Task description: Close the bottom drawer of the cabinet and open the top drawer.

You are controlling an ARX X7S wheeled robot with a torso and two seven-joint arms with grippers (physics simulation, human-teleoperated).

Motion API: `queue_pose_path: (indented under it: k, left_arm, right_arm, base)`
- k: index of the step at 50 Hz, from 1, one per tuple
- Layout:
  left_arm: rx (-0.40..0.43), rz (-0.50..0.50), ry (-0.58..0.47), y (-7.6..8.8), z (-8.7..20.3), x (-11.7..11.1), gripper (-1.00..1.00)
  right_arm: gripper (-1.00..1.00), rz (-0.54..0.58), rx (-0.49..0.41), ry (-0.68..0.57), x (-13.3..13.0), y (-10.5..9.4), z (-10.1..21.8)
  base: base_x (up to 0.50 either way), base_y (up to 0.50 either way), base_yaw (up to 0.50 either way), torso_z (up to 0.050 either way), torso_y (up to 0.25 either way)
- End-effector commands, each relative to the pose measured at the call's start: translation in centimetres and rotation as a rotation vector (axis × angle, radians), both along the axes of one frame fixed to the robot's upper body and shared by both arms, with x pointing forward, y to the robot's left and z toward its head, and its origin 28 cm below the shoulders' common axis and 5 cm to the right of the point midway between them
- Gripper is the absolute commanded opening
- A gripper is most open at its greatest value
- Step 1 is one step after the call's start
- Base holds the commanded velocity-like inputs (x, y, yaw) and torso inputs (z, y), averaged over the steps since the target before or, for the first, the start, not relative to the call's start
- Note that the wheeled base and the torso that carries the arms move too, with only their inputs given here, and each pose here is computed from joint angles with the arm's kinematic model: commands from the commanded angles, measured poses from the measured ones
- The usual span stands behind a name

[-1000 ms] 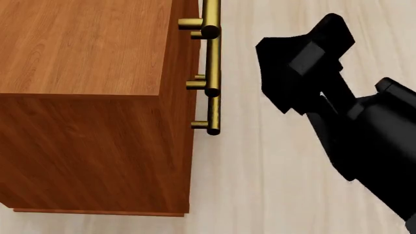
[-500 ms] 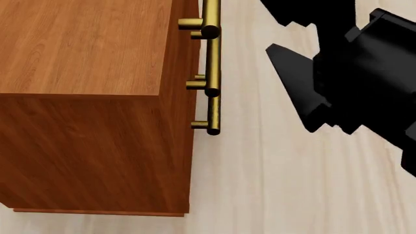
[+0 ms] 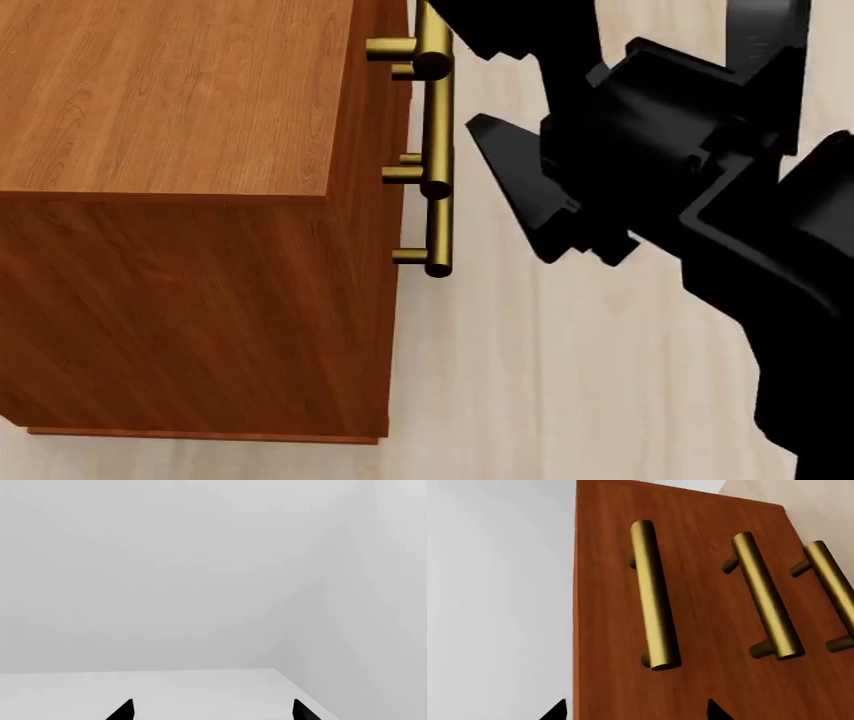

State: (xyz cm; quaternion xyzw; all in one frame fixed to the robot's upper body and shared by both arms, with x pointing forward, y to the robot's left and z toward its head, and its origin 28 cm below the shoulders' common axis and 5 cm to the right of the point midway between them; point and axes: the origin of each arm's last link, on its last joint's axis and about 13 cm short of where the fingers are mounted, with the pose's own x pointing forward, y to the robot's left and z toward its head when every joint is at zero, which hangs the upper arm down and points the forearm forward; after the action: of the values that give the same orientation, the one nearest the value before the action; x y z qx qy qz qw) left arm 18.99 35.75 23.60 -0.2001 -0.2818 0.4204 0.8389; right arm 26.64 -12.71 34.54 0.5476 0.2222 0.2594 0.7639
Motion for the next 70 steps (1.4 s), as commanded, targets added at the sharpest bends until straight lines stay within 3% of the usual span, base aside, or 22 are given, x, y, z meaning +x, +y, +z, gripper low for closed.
queue_pose_path:
  k: [1, 18, 43, 44, 60, 70]
  left_arm:
    - [0.005, -0.002, -0.002, 0.0, 0.1, 0.0, 1.00]
    - [0.007, 0.000, -0.001, 0.0, -0.1, 0.0, 1.00]
    - [0.011, -0.003, -0.008, 0.0, 0.1, -0.1, 1.00]
    - [0.012, -0.004, -0.008, -0.1, 0.1, -0.1, 1.00]
    - [0.012, -0.008, -0.012, -0.1, 0.1, -0.1, 1.00]
    - [0.017, -0.008, -0.011, -0.1, 0.2, -0.1, 1.00]
  right_arm:
    - [1.00, 0.020, -0.007, 0.011, 0.9, 0.7, -0.3]
    - [1.00, 0.006, -0.010, 0.041, 3.0, 0.9, -1.1]
    - [1.00, -0.012, -0.033, 0.005, 3.6, 1.7, -0.1]
    - [-1.00, -0.012, -0.034, 0.003, 3.6, 1.7, 0.0]
    - [-1.00, -0.022, -0.054, -0.033, 3.1, 1.9, 0.7]
    - [-1.00, -0.053, -0.055, -0.045, 2.7, 1.0, 1.2]
  base:
    - [0.00, 0.00, 0.00, 0.000, 0.000]
    - [0.00, 0.00, 0.00, 0.000, 0.000]
    - [0.00, 0.00, 0.00, 0.000, 0.000]
    - [0.00, 0.00, 0.00, 0.000, 0.000]
    - [0.00, 0.00, 0.00, 0.000, 0.000]
    - [0.00, 0.00, 0.00, 0.000, 0.000]
